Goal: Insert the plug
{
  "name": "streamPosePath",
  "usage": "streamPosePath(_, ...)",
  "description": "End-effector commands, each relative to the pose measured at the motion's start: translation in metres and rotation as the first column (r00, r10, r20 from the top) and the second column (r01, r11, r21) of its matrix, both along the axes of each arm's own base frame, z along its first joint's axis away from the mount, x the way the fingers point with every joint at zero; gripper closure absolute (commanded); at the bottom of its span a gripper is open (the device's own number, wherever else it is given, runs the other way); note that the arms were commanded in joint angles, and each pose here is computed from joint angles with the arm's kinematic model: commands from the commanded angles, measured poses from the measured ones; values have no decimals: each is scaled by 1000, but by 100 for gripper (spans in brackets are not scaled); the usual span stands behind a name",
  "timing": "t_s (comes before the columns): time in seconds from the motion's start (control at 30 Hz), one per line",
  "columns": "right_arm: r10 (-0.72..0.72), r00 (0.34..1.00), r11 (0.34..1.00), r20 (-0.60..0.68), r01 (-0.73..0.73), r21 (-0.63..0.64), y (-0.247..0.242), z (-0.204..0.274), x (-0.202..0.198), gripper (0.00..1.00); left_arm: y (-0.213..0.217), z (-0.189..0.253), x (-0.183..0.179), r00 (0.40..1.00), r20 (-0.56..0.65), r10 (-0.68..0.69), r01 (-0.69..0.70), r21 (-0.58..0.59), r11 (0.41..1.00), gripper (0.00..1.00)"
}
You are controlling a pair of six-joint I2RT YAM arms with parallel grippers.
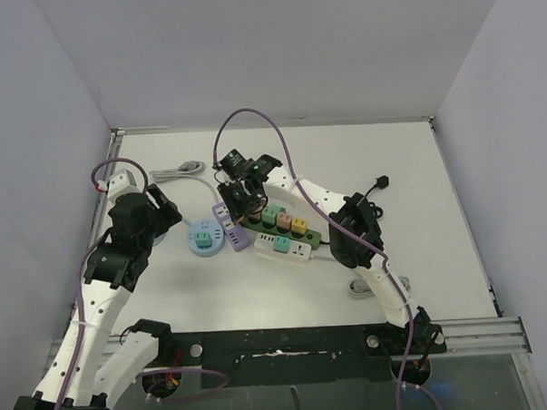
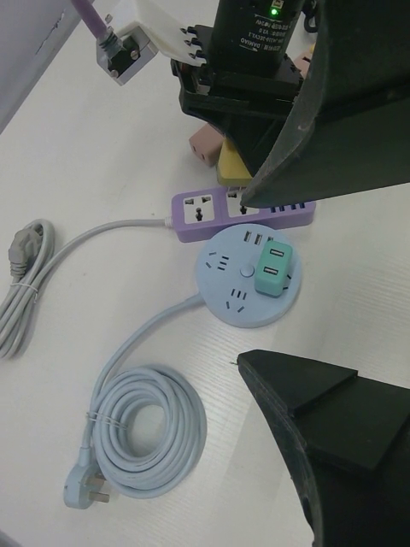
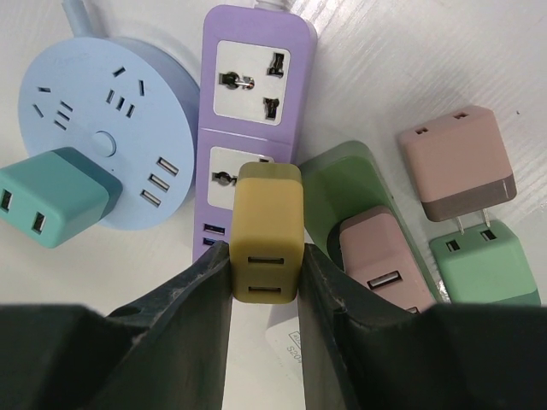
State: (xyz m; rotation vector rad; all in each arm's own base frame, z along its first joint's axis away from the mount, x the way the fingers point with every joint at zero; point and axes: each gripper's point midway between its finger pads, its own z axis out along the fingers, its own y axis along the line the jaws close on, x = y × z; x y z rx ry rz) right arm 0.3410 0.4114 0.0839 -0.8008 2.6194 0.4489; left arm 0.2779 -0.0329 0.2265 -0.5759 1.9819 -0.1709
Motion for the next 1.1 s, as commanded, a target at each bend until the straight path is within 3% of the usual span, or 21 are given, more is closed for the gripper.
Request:
streamPosePath(0.0, 7, 999, 999, -43, -8, -35, -8, -7, -5, 87, 5, 13, 10, 998, 63, 21, -22, 14, 1000, 35)
streamPosePath(0.27, 69, 995, 997, -75, -68, 23, -3, 6, -25, 88, 5, 10, 11, 998, 61, 22, -23, 17, 1000, 34)
streamPosePath(0.9, 56, 997, 998, -56, -55, 16, -13, 25, -36, 90, 8, 6, 9, 998, 58, 30, -32, 25, 999, 34)
streamPosePath(1.07, 51, 996, 999, -71, -51, -4, -9, 10, -29, 86, 7, 6, 9, 998, 59, 29, -31, 21, 999, 34)
